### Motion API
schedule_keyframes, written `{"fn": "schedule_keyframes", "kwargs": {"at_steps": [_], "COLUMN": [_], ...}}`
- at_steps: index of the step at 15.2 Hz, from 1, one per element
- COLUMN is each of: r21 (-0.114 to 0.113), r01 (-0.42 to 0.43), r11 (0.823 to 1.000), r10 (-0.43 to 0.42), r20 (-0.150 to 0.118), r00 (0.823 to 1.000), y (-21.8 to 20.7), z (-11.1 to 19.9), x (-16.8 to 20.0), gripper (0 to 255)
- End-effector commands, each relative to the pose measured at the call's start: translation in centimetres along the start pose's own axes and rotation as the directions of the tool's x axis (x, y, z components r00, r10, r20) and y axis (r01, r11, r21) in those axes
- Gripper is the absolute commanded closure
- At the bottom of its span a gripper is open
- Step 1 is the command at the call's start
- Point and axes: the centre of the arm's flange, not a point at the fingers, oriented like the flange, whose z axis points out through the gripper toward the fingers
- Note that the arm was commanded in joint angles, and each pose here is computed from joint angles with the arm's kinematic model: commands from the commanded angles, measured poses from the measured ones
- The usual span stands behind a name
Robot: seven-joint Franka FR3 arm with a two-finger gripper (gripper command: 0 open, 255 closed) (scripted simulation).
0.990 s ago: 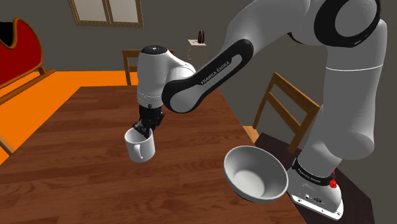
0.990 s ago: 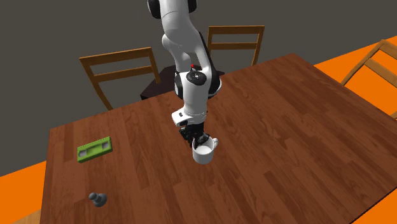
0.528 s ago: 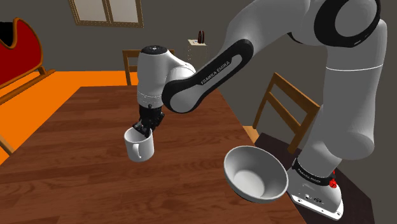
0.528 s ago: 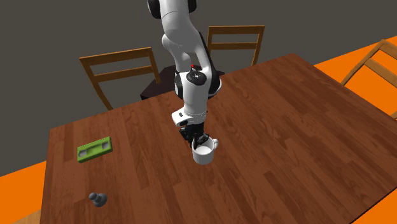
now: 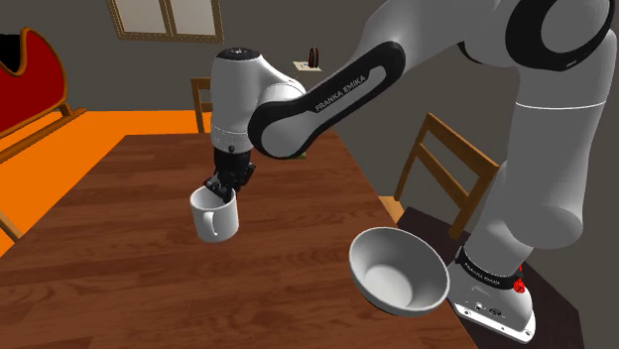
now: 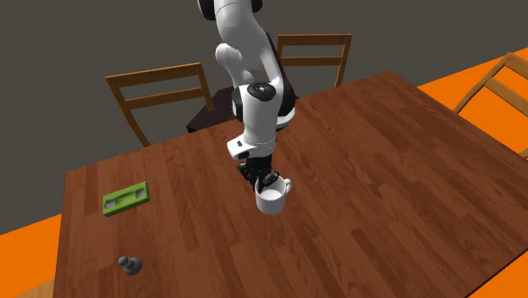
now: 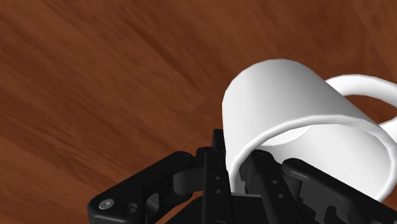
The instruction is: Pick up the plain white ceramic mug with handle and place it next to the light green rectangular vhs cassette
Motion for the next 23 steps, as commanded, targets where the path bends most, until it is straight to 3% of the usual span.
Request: {"fn": "schedule_keyframes", "kwargs": {"at_steps": [1,23], "r21": [0.0,0.0], "r01": [0.0,0.0], "r11": [1.0,1.0], "r10": [0.0,0.0], "r20": [0.0,0.0], "r00": [1.0,1.0], "y": [0.0,-0.3], "z": [-1.0,-12.3], "x": [0.3,2.7], "gripper": [255,255]}}
